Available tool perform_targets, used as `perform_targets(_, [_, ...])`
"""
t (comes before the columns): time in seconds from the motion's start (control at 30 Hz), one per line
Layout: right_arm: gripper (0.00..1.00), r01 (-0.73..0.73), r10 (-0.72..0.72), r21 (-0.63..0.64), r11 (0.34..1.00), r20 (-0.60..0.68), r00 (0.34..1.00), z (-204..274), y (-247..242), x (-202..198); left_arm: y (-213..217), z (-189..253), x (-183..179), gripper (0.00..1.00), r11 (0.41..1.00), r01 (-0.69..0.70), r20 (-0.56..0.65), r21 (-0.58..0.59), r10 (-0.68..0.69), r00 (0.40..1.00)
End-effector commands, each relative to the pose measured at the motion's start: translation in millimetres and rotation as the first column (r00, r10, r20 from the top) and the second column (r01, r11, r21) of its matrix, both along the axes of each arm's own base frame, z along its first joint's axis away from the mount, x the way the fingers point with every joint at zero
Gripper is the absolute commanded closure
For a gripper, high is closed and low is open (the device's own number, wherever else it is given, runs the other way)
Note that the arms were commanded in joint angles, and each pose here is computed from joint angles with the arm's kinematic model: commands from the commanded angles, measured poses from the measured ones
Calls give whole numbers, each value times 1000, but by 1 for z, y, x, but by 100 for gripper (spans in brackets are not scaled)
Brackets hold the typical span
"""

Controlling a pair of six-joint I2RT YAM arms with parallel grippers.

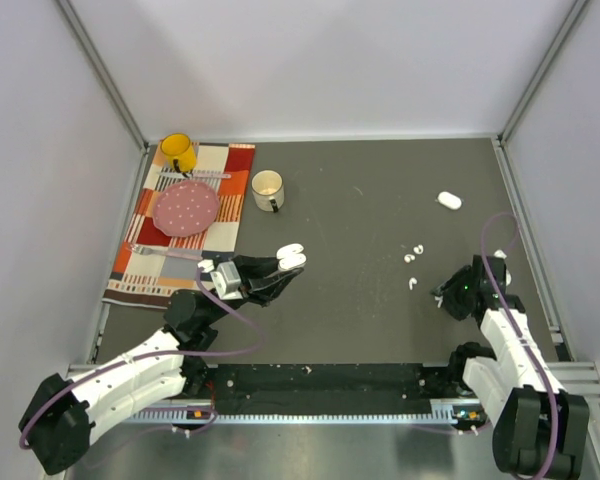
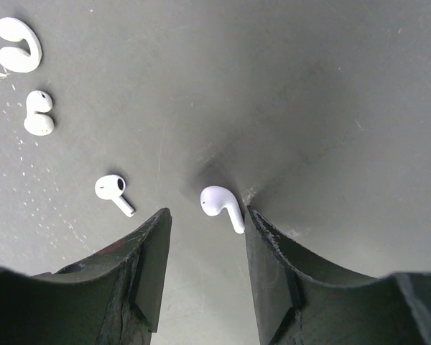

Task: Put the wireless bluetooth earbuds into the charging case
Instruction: Adjust the right earbud at the corner of the board.

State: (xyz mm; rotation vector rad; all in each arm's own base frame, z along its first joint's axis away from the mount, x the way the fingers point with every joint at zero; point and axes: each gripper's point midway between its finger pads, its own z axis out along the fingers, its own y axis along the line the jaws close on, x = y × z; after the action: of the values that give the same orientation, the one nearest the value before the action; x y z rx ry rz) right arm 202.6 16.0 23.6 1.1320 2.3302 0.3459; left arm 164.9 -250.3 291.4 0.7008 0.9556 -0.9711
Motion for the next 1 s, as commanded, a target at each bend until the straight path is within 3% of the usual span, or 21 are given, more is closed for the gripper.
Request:
perform_targets(0.0, [54,-18,15,-47,999,-48,999,1,-8,-3,3,21,-6,100,999,13,44,-51,-10,999])
perform_targets(0.47, [54,-226,196,-223,948,-148,969,14,-11,15,4,15,-4,100,999,-4,47,-35,6,999])
perform_targets(0.7, [56,-259,207,-307,916,-190,960,20,-21,23,4,14,-3,100,1000,-13,51,-27,14,999])
perform_targets(0.8, [61,-305,257,-294,906,-189,948,22,-16,28,4,13,-2,100,1000,-14,51,-22,15,999])
perform_targets(0.97, [60,-371,324,-256,893,-209,923,16,-5,28,4,13,-3,100,1000,-12,50,-22,13,999])
